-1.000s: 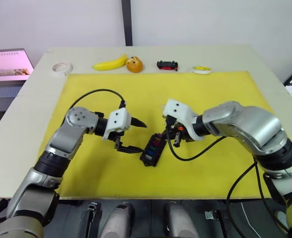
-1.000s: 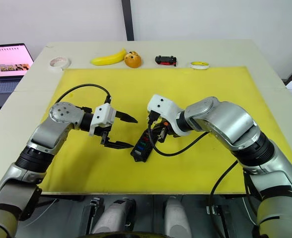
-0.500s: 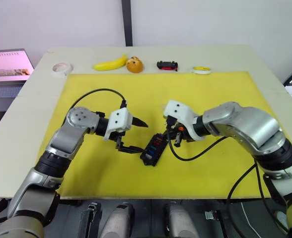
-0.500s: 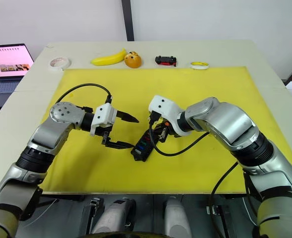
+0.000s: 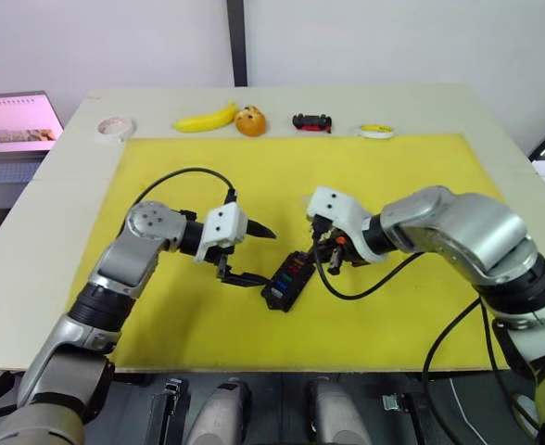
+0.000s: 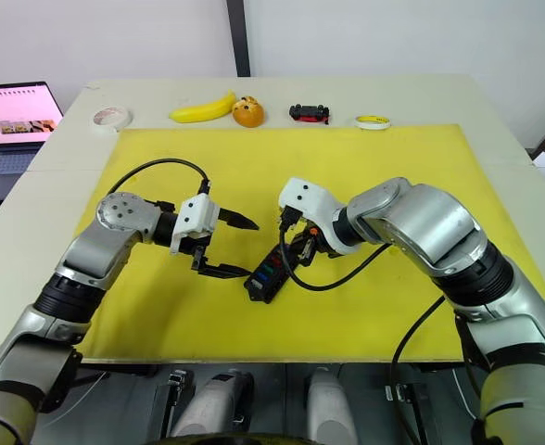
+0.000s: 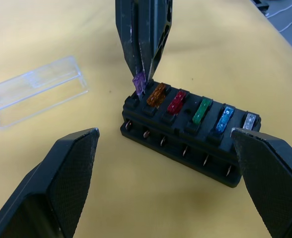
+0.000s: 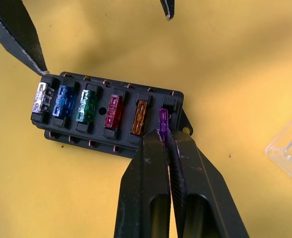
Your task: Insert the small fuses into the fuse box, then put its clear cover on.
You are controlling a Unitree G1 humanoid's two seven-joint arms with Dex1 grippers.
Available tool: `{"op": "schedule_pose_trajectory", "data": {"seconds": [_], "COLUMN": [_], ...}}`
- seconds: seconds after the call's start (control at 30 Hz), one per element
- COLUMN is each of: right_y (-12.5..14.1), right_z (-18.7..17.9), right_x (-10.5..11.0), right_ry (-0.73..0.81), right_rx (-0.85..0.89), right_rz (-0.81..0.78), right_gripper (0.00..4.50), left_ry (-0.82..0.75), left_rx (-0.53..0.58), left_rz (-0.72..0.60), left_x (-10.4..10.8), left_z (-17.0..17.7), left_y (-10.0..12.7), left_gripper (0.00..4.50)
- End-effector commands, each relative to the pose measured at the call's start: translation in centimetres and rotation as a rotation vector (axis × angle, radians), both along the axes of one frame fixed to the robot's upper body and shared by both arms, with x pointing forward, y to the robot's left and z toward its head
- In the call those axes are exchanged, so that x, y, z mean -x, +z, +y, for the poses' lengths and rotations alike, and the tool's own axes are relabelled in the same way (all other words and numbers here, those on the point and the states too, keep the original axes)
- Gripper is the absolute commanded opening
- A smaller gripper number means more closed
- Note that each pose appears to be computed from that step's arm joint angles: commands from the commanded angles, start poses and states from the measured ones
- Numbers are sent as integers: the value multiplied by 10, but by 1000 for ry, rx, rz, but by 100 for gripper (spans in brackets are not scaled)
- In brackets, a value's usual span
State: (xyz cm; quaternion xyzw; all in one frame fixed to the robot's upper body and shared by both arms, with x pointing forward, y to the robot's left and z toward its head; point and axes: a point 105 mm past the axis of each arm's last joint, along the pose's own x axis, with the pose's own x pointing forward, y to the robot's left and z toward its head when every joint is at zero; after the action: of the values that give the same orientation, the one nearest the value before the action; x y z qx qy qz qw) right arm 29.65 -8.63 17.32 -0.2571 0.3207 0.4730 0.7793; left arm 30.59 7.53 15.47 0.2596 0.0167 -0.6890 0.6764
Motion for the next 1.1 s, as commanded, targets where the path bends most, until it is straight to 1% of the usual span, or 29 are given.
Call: {"op": "schedule_pose_trajectory", "data": {"seconds": [0.03, 0.17, 0.57, 1.1], "right_y": [18, 21, 13, 7], "right_z": [3, 4, 3, 3], "right_x": [-1, -1, -1, 1], "right_ry": [-10, -36, -61, -65], "right_rx": [-20, -31, -23, -16], "right_rz": [-34, -17, -2, 13], "right_gripper": [0, 0, 0, 0], "left_ry": [-29, -34, -40, -43], "left_rx": [13, 19, 18, 23], "left_rz": [-45, -45, -46, -46], "left_x": [0, 0, 1, 1], "left_z": [-7, -9, -10, -11], "left_y": [9, 8, 9, 9], "left_gripper": [445, 445, 445, 445]}}
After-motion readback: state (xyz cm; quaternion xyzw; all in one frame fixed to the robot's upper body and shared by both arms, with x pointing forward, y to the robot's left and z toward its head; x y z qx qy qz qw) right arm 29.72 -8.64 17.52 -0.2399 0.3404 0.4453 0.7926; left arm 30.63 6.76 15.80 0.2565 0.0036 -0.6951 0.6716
